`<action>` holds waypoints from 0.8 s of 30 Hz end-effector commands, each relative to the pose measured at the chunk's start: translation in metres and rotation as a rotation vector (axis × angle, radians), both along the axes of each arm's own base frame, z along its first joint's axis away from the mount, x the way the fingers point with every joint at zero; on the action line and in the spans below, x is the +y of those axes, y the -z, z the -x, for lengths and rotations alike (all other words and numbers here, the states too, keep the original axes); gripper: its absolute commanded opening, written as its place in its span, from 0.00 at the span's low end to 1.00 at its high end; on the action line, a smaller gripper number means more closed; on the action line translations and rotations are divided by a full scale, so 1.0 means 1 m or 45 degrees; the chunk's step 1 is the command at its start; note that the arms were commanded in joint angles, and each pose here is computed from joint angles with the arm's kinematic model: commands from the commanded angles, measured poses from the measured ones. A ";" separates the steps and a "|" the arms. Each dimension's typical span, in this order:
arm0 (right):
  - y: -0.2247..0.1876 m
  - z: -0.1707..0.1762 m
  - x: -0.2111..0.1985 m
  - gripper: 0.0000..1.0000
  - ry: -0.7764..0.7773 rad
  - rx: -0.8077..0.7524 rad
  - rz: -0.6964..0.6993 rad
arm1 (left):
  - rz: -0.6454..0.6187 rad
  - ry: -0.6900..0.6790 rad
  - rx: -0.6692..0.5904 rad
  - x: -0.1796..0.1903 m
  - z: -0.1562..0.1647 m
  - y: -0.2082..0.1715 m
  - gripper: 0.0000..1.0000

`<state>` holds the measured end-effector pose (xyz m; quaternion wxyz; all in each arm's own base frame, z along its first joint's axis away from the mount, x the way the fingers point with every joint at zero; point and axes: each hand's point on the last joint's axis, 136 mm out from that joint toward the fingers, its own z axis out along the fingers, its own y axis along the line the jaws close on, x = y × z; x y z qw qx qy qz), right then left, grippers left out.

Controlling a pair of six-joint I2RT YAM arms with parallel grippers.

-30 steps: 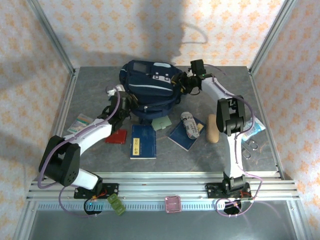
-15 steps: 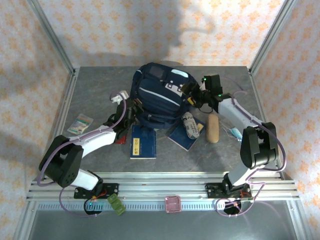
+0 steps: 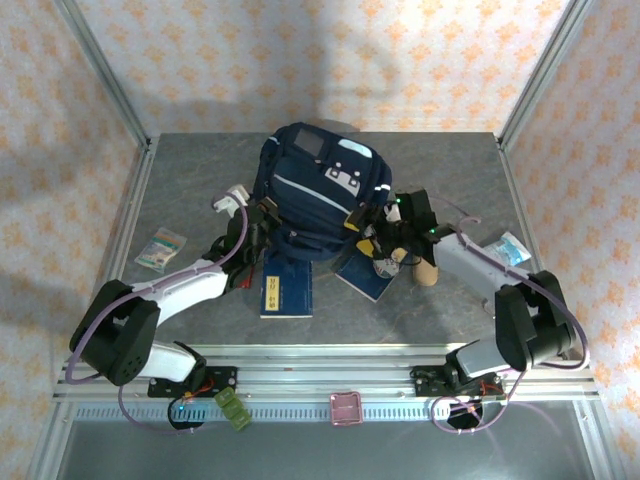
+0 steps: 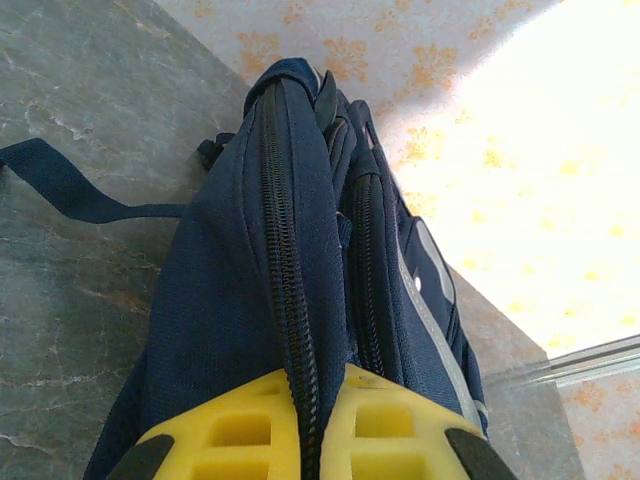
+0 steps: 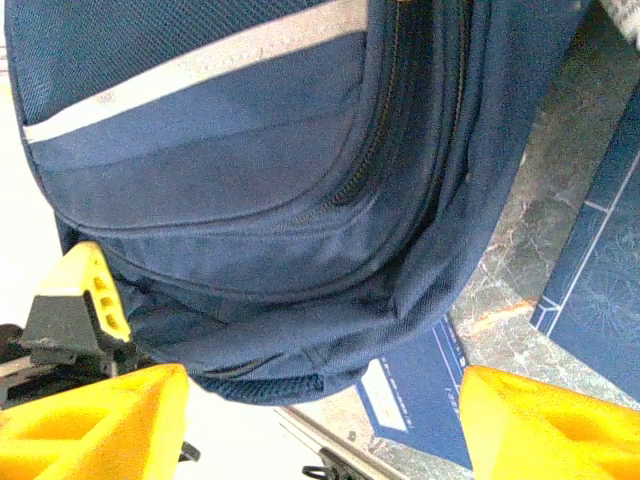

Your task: Pack the student bag

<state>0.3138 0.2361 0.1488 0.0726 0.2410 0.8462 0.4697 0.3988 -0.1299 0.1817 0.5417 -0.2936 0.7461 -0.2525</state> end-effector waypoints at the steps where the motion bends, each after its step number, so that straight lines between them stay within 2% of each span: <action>1: -0.010 0.007 0.016 0.72 -0.013 0.010 -0.090 | 0.117 -0.057 -0.243 0.005 -0.003 -0.056 0.00; 6: 0.006 0.004 0.041 0.72 -0.052 0.041 -0.103 | 0.148 -0.035 -0.256 0.001 -0.004 -0.060 0.00; 11: 0.022 -0.020 0.065 0.68 -0.040 0.054 -0.095 | 0.197 -0.004 -0.279 -0.005 -0.001 -0.067 0.00; 12: 0.025 -0.026 0.069 0.64 -0.037 0.054 -0.100 | 0.204 0.005 -0.283 -0.006 0.000 -0.068 0.00; 14: 0.031 -0.038 0.073 0.49 -0.018 0.052 -0.088 | 0.221 0.032 -0.284 -0.010 0.002 -0.070 0.00; 16: 0.029 -0.053 0.074 0.30 0.003 0.026 -0.071 | 0.230 0.048 -0.284 -0.011 0.005 -0.071 0.00; 18: 0.021 -0.069 0.072 0.07 0.027 -0.014 -0.078 | 0.224 0.058 -0.277 -0.010 0.008 -0.070 0.00; 19: 0.016 -0.075 0.070 0.00 0.040 -0.031 -0.085 | 0.211 0.065 -0.276 -0.010 0.010 -0.070 0.00; 22: -0.009 -0.094 0.056 0.00 0.088 -0.115 -0.103 | 0.145 0.072 -0.256 -0.006 0.013 -0.070 0.01; 24: -0.028 -0.104 0.046 0.00 0.122 -0.184 -0.111 | 0.103 0.077 -0.236 -0.002 0.015 -0.067 0.19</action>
